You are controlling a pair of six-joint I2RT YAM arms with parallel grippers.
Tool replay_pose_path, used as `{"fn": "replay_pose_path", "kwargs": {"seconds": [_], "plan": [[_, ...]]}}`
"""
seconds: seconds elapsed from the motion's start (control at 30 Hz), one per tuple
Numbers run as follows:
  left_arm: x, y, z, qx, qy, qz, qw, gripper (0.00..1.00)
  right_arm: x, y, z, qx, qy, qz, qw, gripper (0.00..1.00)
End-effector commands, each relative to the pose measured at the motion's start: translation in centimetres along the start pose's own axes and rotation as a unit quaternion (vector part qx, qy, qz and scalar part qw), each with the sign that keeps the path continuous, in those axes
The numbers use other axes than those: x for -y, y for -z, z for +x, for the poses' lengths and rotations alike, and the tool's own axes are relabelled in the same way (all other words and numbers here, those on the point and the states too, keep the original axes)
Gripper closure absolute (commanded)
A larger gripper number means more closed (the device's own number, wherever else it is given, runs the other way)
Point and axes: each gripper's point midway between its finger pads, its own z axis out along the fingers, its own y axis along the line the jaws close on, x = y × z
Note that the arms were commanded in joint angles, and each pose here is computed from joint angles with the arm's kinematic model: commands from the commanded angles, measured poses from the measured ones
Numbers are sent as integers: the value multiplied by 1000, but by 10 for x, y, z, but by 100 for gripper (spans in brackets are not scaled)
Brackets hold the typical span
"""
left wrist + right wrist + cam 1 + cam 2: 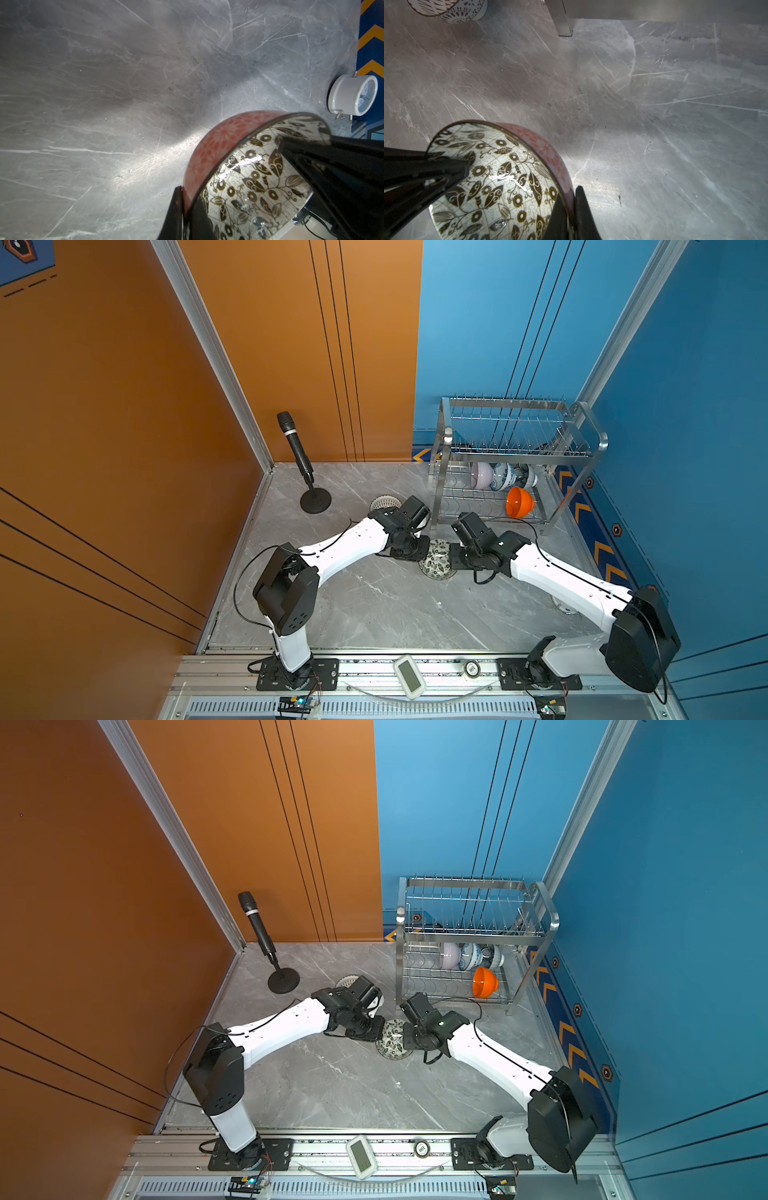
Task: Load bowls into a dish rack
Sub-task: Place the bowl in the dish rack.
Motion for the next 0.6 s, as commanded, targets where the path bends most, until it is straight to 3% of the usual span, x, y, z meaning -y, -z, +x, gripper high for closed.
{"fn": "replay_pose_path", "kwargs": {"seconds": [0.0, 0.33, 0.57], "plan": [[23, 12, -6, 7, -19, 36, 999, 92, 6, 10, -11, 24, -11, 19, 999, 100], [27, 10, -12, 7, -19, 42, 999, 76, 11, 15, -18, 41, -20, 35, 998, 100], [27, 11, -14, 10, -18, 42, 999, 59, 17, 14, -19, 42, -28, 55, 997, 100]]}}
